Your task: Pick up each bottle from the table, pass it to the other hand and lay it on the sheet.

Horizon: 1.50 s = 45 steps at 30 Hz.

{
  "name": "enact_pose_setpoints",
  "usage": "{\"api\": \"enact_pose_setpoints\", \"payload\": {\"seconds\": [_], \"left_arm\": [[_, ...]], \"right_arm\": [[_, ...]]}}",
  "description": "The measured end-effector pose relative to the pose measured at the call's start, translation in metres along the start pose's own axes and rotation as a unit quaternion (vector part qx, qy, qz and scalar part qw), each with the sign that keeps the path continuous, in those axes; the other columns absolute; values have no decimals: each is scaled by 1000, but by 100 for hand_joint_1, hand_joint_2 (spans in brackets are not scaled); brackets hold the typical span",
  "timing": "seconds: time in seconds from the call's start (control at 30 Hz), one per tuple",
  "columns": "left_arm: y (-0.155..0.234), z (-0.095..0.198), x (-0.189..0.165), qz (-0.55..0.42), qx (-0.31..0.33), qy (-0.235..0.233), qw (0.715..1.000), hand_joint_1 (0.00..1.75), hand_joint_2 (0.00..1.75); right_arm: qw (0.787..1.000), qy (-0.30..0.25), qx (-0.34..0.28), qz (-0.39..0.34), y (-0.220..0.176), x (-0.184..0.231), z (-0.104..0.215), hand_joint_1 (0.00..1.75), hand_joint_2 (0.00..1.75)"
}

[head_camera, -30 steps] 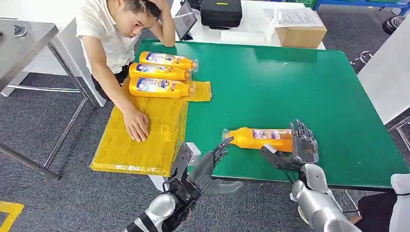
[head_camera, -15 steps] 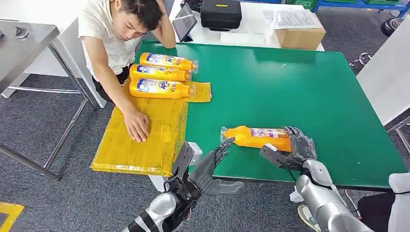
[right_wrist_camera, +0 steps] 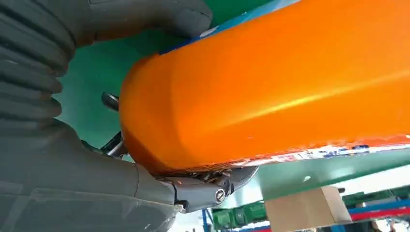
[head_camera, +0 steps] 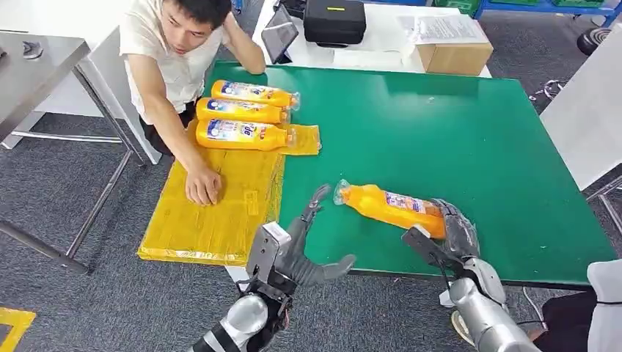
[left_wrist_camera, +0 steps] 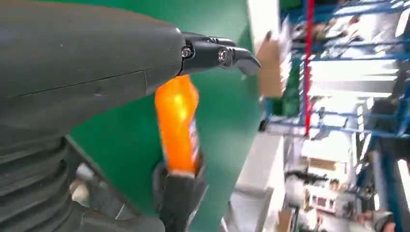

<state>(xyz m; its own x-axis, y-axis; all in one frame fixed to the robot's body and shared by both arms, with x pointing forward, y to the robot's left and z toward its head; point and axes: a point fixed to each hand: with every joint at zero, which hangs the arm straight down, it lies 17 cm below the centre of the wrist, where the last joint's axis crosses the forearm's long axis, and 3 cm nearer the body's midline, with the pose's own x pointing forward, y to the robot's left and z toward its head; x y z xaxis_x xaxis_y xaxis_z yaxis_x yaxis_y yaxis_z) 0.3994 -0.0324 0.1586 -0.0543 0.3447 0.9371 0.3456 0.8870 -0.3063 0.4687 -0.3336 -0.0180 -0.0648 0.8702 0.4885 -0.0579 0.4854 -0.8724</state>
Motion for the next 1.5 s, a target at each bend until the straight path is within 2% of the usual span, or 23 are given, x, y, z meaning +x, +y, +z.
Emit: {"api": "enact_pose_setpoints", "payload": {"seconds": [0.07,0.1,0.2,0.3,0.5,0.6,0.77,0.97,1.1,1.5], "left_arm": [[9,4,13,-30,27,-41,998,0,175],[11,7,15,-30,32,-47,998,0,175],[19,22,4,-7,36,-30,999,0,175],[43,40,-8,26,69,-15,997,0,175],[61,59,-11,110,81,12,991,0,175],[54,66,-20,154,62,42,985,0,175],[47,67,-23,168,41,54,983,0,175],[33,50,-9,163,13,38,986,0,175],[31,43,-2,158,9,27,987,0,175],[45,22,14,149,49,2,988,0,175]], "right_arm": [[997,11,-40,-64,-8,5,4,175,175],[993,19,-59,-98,-12,9,5,175,175],[980,29,-104,-165,-20,19,16,175,175],[961,32,-156,-225,-34,33,31,175,175],[936,-1,-209,-284,-66,68,46,175,175],[933,-32,-196,-302,-66,96,43,175,175],[932,-95,-159,-311,-55,157,38,175,175],[936,-154,-93,-304,-24,229,36,175,175],[934,-176,-71,-303,-12,255,38,175,175],[927,-252,-45,-275,12,314,58,175,175]]}}
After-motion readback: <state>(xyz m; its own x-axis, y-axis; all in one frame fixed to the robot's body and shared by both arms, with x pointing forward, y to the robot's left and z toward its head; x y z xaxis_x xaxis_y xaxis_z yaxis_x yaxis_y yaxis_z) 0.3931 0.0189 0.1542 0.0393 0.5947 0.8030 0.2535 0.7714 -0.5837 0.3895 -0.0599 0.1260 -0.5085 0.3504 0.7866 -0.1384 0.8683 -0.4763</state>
